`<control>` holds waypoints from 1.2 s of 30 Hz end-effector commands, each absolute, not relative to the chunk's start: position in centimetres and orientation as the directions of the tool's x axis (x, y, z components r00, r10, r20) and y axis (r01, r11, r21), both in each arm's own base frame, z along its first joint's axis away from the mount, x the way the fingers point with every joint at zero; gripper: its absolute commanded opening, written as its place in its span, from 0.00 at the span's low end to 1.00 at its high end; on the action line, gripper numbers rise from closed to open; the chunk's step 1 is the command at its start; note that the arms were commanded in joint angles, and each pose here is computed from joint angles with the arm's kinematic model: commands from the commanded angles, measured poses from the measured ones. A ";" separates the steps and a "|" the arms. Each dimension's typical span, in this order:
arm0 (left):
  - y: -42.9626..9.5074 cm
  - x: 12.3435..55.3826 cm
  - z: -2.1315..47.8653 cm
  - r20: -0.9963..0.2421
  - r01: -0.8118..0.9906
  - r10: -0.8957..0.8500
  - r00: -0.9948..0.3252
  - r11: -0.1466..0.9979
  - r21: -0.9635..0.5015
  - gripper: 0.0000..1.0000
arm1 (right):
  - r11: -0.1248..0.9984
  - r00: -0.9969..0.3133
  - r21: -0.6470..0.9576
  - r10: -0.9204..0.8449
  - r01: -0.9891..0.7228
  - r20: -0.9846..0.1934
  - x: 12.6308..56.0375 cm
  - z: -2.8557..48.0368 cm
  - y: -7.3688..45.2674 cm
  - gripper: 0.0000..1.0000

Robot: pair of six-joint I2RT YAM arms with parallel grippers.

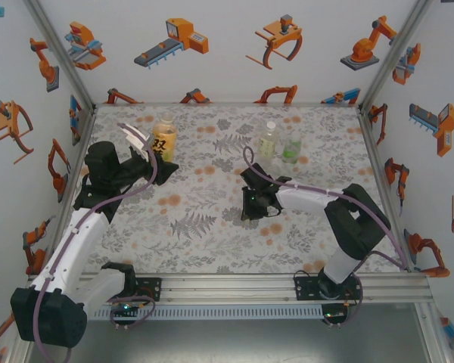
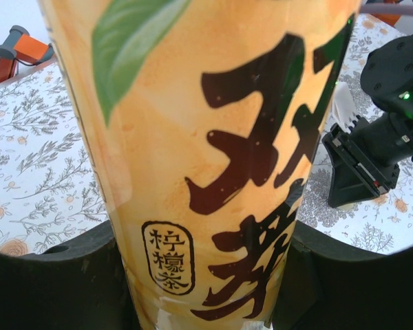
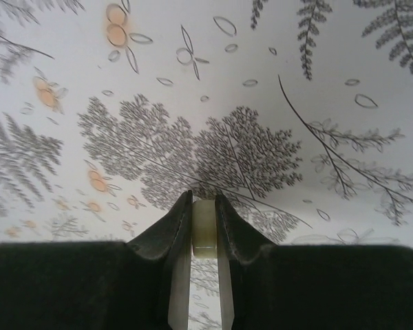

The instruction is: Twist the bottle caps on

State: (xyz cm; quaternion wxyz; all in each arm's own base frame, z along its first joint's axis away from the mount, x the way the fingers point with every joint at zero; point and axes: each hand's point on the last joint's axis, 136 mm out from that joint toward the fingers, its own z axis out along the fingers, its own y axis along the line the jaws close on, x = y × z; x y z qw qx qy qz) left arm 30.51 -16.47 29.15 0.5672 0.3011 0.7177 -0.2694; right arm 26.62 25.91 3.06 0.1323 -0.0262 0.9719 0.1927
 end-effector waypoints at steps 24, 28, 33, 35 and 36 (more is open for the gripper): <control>-16.7 30.8 30.0 -0.979 0.751 0.129 -0.155 0.660 -0.032 0.19 | 0.968 -0.933 0.242 0.025 -0.067 -0.358 27.2 6.3 20.6 0.45; -16.6 30.8 29.9 -0.979 0.745 0.133 -0.156 0.667 -0.028 0.19 | 0.981 -0.935 0.158 -0.050 -0.112 -0.350 26.9 6.9 21.9 0.49; -16.5 30.8 29.9 -0.978 0.744 0.138 -0.156 0.668 -0.025 0.19 | 0.983 -0.937 0.092 -0.124 -0.162 -0.326 26.3 6.4 23.8 0.52; -16.6 30.8 30.1 -0.979 0.747 0.136 -0.151 0.665 -0.023 0.19 | 0.981 -0.934 0.077 -0.147 -0.181 -0.326 26.1 6.1 24.5 0.53; -16.6 30.8 30.0 -0.978 0.748 0.137 -0.154 0.664 -0.024 0.19 | 0.980 -0.935 0.073 -0.153 -0.185 -0.321 26.0 5.9 24.6 0.53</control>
